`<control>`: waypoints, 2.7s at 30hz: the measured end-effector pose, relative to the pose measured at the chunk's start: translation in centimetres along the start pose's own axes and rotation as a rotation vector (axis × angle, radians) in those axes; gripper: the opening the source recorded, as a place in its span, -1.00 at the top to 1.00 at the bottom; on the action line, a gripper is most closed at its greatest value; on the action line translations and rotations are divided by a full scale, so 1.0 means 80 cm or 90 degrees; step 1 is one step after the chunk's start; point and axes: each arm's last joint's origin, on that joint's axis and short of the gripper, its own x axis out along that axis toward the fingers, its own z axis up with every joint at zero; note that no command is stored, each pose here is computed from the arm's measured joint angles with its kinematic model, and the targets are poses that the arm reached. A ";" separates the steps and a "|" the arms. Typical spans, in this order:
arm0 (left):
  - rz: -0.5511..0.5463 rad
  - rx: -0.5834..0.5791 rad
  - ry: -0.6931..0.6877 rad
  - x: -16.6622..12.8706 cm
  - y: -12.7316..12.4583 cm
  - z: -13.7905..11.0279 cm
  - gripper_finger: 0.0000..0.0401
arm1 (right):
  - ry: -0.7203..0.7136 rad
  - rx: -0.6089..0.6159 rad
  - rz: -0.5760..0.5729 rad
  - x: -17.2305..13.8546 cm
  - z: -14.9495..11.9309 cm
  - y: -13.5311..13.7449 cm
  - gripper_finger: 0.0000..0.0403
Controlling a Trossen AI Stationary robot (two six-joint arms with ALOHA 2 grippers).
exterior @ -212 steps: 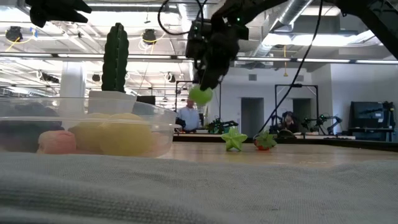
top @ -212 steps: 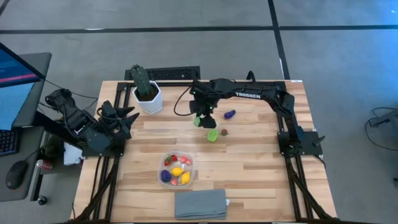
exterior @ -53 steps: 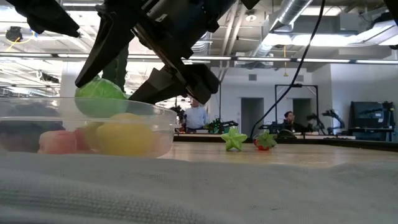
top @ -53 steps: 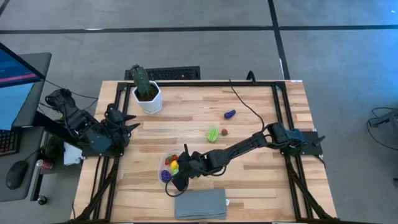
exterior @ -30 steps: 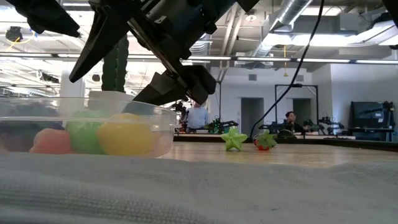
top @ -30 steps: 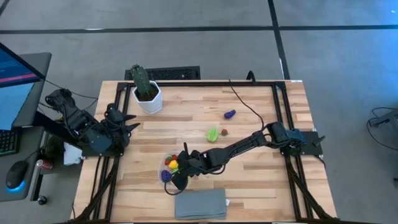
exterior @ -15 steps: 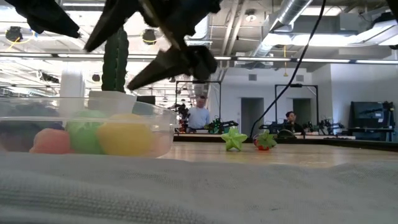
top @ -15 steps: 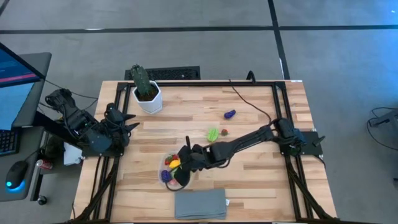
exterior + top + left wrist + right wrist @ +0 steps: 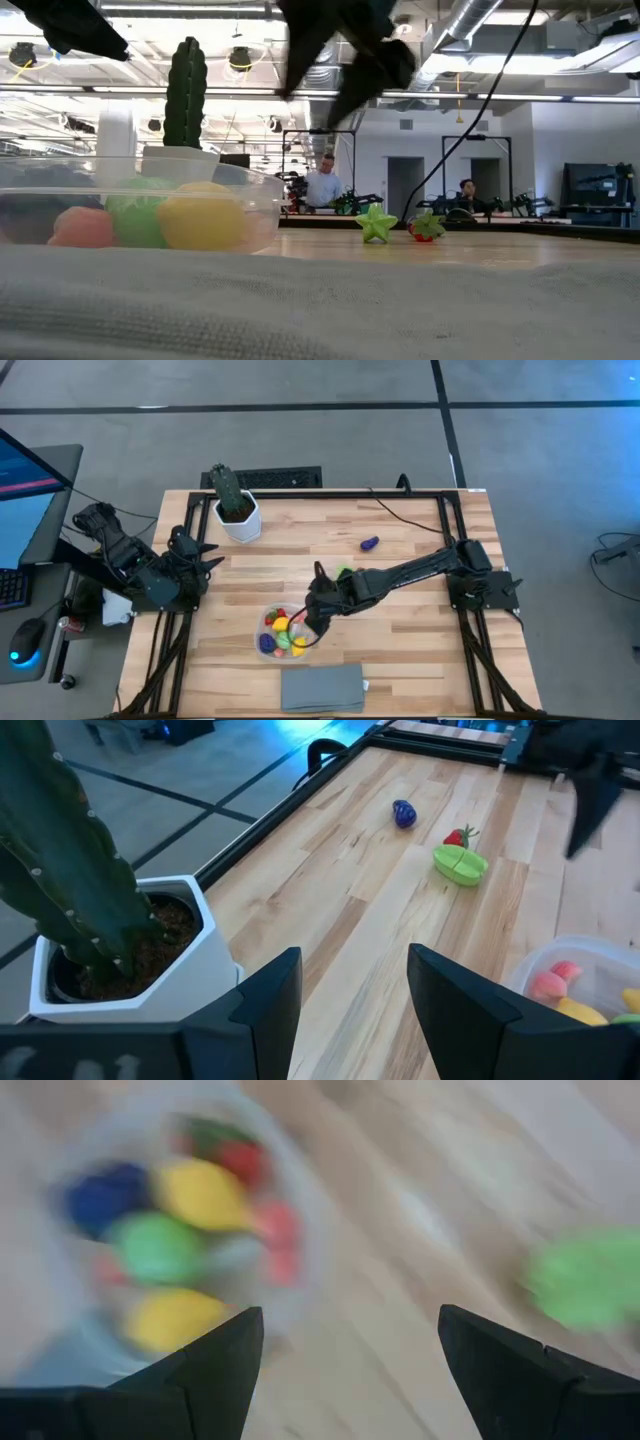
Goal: Pick and placing Produce into tupperware
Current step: Put the starfruit into the transparent bin
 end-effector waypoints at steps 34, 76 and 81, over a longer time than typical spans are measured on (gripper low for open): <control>0.000 -0.011 0.000 0.000 0.000 0.000 0.13 | 0.063 0.511 -0.223 0.021 0.077 -0.157 -0.60; 0.006 -0.002 -0.003 0.000 0.001 0.000 0.13 | 0.111 0.610 -0.203 0.076 0.024 -0.156 -0.60; 0.006 -0.006 -0.002 0.000 0.001 0.000 0.13 | 0.109 0.611 -0.205 0.076 0.027 -0.160 -0.60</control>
